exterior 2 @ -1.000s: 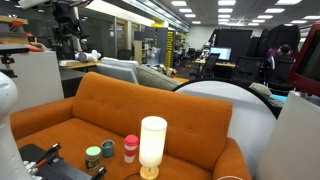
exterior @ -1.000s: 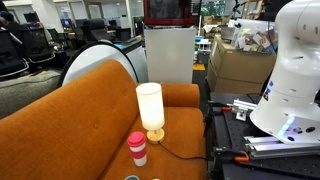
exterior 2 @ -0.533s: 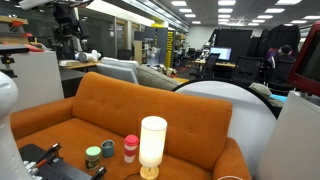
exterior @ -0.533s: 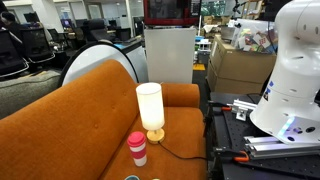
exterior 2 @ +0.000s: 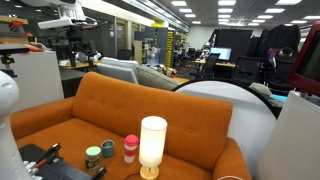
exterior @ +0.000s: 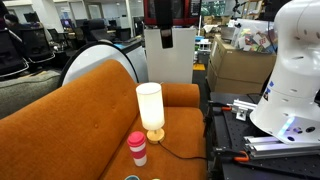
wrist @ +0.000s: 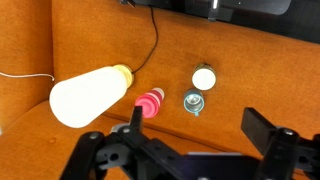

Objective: Remove the lid from the green bowl

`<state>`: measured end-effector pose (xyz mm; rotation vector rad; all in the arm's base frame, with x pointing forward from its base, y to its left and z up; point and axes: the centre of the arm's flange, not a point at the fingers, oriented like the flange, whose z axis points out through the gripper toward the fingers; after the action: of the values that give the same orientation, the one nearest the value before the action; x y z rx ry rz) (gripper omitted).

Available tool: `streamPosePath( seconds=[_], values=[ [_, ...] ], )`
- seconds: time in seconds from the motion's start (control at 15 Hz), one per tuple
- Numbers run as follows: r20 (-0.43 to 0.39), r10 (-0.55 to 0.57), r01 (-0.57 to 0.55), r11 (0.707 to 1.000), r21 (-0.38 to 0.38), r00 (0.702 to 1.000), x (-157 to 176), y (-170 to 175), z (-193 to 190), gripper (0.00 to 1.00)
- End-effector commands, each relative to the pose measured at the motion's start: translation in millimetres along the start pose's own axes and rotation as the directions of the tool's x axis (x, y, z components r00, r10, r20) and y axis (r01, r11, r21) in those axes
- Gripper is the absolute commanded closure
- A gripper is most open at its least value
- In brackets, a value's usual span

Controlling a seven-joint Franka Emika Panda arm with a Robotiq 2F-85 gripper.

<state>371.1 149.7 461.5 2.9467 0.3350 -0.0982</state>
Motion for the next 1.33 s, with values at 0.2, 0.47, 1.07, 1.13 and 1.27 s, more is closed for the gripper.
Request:
streamPosePath(
  seconds=[0.2, 0.47, 1.07, 1.13, 1.27],
  values=[
    [0.046, -0.038, 0.037, 0.999, 0.019, 0.998, 18.4, -9.5, 24.5, 0.00],
    [0.039, -0.040, 0.039, 0.999, 0.021, 0.998, 20.2, -9.2, 20.9, 0.00],
    [-0.077, -0.073, 0.083, 0.987, 0.135, 0.994, 71.6, 20.0, 85.0, 0.00],
    [-0.069, -0.082, 0.092, 0.983, 0.156, 0.994, 76.5, 20.6, 99.5, 0.00],
    [-0.033, -0.108, 0.112, 0.976, 0.188, 0.994, 82.5, 17.3, 132.4, 0.00]
  ],
)
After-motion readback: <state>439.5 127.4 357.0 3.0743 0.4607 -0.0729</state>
